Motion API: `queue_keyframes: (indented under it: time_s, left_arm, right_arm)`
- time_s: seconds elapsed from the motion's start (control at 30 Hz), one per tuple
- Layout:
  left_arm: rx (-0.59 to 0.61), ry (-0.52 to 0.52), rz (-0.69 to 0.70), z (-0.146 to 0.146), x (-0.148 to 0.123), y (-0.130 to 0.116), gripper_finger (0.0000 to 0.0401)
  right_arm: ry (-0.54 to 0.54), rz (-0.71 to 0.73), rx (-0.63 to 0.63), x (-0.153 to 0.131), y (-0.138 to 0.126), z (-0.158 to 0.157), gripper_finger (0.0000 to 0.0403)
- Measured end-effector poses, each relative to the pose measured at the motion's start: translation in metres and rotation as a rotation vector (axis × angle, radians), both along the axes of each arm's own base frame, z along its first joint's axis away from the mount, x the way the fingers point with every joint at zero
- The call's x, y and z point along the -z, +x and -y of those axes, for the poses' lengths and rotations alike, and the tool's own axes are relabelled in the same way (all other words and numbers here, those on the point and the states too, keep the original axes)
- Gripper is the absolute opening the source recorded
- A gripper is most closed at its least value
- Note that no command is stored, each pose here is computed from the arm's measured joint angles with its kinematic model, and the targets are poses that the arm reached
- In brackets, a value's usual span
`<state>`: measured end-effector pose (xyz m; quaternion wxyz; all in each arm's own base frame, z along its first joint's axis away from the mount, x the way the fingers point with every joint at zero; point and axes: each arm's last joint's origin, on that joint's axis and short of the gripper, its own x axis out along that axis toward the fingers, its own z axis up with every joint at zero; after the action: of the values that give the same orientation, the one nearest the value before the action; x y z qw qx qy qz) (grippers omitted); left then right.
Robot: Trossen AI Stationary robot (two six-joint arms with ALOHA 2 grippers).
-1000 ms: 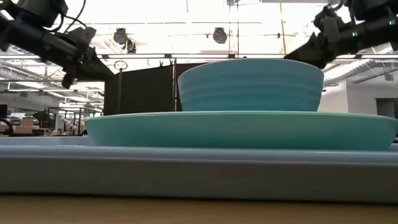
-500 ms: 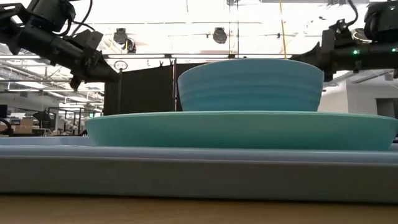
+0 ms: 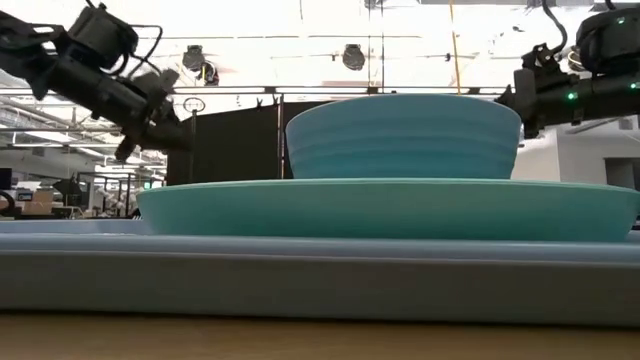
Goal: Set up tray
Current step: Put the yellow napkin on the blue serving tray to the left of the light blue plate
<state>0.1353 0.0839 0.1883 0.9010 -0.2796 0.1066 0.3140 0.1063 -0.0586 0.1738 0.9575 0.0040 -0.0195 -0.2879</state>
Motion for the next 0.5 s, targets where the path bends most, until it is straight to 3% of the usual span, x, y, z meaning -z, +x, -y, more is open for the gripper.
queue_keyframes:
  time_s: [0.17,0.3,0.5]
  left_arm:
    - [-0.041,-0.119,0.031,-0.024,0.01,-0.003,0.0067]
    - [-0.053,-0.154,0.006,-0.045,0.017,-0.007,0.0067]
    - [-0.035,-0.172,-0.058,-0.082,0.001,0.002,0.0102]
  right_arm:
    - [0.071,0.049,-0.006,0.0,0.0,0.0,0.0063]
    - [0.087,0.058,-0.008,0.0,0.0,0.0,0.0063]
    - [0.115,0.075,-0.01,0.0,0.0,0.0,0.0063]
